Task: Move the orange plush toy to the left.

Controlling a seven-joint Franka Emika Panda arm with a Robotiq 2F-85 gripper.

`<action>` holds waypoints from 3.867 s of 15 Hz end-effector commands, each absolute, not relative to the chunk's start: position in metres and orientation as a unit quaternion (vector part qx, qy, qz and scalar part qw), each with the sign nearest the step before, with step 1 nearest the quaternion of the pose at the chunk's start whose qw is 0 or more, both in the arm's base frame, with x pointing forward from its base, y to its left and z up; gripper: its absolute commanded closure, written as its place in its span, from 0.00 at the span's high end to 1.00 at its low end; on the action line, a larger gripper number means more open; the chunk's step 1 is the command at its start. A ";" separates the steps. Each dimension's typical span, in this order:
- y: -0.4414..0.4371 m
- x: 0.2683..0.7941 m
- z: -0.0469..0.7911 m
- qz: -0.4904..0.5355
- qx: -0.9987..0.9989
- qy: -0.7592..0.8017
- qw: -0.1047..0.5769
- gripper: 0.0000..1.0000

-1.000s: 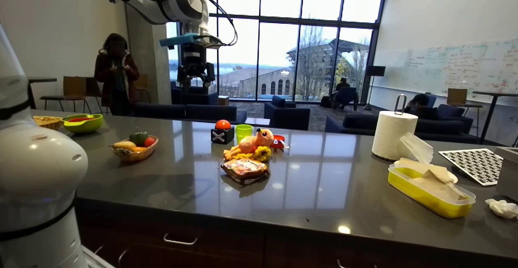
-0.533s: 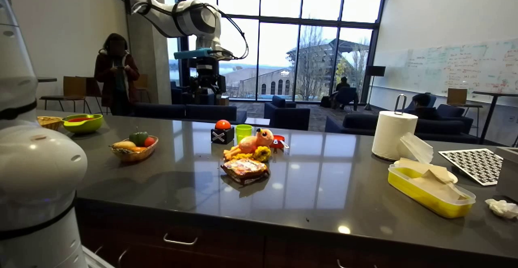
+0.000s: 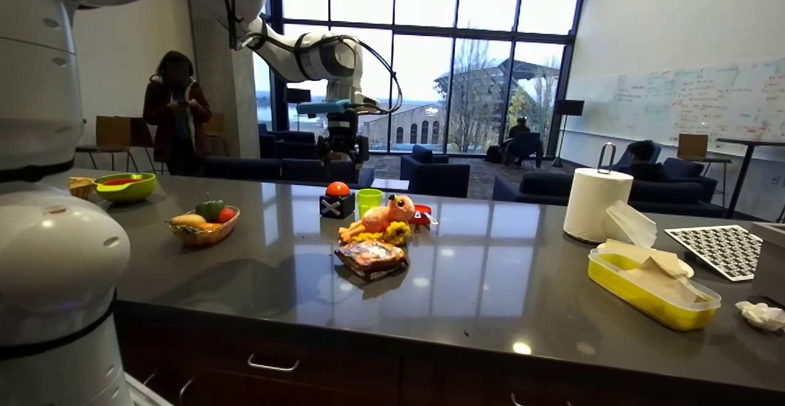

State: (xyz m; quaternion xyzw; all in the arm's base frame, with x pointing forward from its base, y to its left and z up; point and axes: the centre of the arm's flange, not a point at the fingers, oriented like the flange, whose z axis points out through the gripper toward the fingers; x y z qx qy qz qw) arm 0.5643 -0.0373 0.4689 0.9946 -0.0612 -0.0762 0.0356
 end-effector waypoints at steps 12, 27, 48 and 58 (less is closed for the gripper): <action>-0.106 0.703 0.428 -0.034 0.992 -0.109 0.045 1.00; -0.138 0.769 0.376 -0.020 0.981 -0.193 0.001 1.00; -0.026 0.714 0.431 -0.090 0.980 -0.176 0.000 0.21; 0.086 0.690 0.472 -0.036 0.999 0.005 0.024 0.21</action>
